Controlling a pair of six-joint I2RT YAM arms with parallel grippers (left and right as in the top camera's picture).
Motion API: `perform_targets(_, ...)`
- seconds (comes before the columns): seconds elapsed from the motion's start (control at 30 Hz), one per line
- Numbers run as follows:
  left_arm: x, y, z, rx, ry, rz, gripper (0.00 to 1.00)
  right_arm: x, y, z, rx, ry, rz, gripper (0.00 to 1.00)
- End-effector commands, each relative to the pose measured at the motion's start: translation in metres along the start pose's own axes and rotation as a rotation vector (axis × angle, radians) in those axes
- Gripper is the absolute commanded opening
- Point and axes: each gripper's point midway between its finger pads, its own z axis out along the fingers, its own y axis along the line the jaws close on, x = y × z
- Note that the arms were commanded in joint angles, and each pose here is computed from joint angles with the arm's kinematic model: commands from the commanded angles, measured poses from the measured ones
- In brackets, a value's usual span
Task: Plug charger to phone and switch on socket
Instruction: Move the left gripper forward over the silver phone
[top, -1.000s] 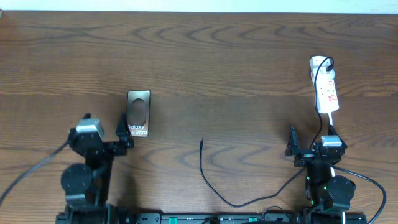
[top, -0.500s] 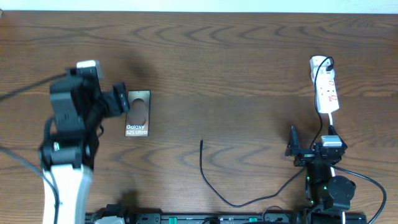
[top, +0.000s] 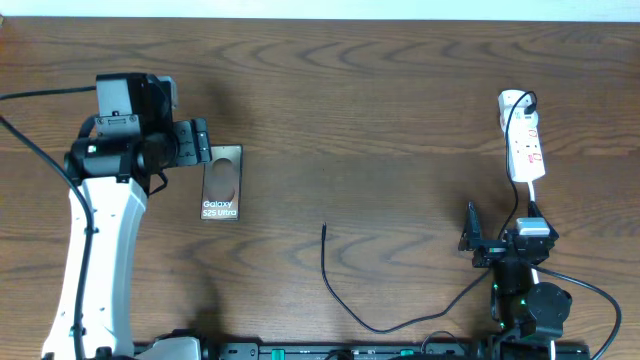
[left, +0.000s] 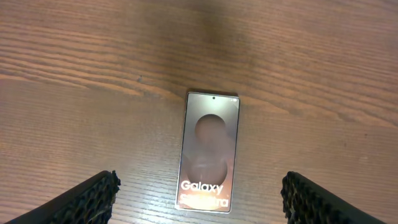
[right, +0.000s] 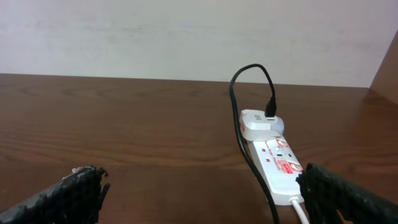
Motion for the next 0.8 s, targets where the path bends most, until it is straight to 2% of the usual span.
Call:
perform_targets(0.0,-0.007,-0.001,-0.006,0.007,-0.021,0.02,0.22,0.002,-0.001,0.0,0.006,0.005,0.014,0.99)
perform_targets(0.03,-0.008,-0.001,-0.006,0.008,-0.024,0.02,0.19,0.002,-0.001,0.0,0.006,0.005,0.014,0.99)
perform_targets(0.07,-0.008,-0.001,-0.006,0.008,-0.024,0.02,0.27,0.002,-0.001,0.0,0.006,0.005,0.014,0.99)
perform_targets(0.1,-0.008,-0.001,-0.006,0.008,-0.023,0.02,0.87,0.002,-0.001,0.0,0.006,0.005,0.014,0.99)
perform_targets(0.13,-0.007,-0.001,-0.006,0.008,-0.02,0.02,0.98,0.002,-0.001,0.0,0.006,0.005,0.014,0.99)
perform_targets(0.4,0.002,0.0,-0.005,0.005,0.02,0.0,0.98,0.002,-0.001,0.0,0.006,0.005,0.014,0.99)
perform_targets(0.6,0.019,0.002,0.008,-0.001,0.164,-0.006,0.98,0.002,-0.001,0.0,0.006,0.005,0.014,0.99)
perform_targets(0.77,0.017,0.001,0.024,-0.001,0.275,0.014,0.98,0.002,-0.001,0.0,0.006,0.005,0.014,0.99)
